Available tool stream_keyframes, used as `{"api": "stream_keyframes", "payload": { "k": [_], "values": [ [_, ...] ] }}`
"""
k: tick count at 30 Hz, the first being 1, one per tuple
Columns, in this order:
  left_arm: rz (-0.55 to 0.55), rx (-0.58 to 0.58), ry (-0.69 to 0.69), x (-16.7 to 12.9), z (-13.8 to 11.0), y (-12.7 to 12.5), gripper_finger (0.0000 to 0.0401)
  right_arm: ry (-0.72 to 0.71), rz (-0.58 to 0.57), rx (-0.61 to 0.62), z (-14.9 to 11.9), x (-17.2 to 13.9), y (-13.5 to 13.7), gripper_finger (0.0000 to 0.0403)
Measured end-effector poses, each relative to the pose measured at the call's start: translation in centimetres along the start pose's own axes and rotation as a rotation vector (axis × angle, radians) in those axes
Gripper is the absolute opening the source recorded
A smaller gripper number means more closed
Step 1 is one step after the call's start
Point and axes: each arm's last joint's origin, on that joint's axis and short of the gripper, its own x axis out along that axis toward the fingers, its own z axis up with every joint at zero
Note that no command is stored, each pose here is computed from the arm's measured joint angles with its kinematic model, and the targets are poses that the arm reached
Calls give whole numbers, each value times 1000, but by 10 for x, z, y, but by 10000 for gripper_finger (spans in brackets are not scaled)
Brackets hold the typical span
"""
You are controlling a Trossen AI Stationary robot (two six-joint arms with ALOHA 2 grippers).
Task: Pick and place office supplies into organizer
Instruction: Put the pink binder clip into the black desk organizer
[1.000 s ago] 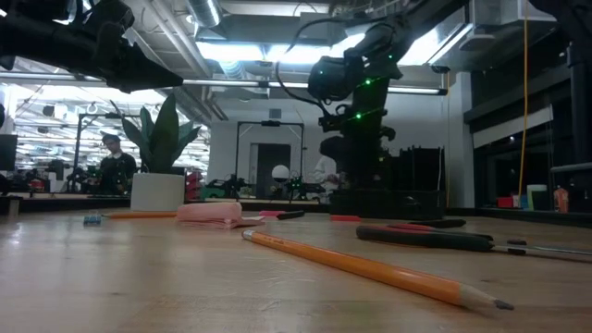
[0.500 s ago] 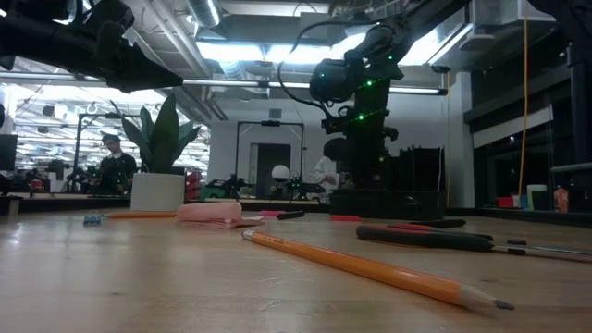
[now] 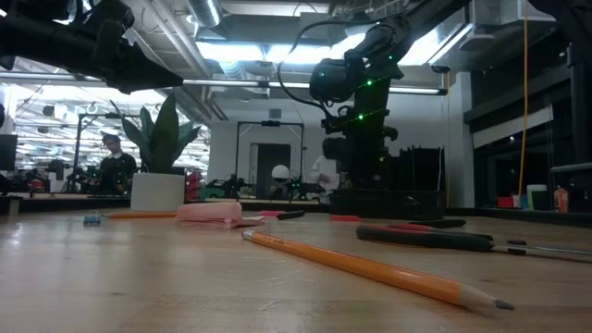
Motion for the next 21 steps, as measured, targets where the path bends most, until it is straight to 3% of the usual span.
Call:
{"api": "stream_keyframes", "payload": {
  "k": [7, 17, 21],
  "values": [
    [0, -5, 0, 0, 0, 0, 4, 0, 0, 3, 0, 0, 0, 229],
    [0, -5, 0, 0, 0, 0, 4, 0, 0, 11, 0, 0, 0, 227],
    [0, -5, 0, 0, 0, 0, 4, 1, 0, 21, 0, 0, 0, 208]
  ]
}}
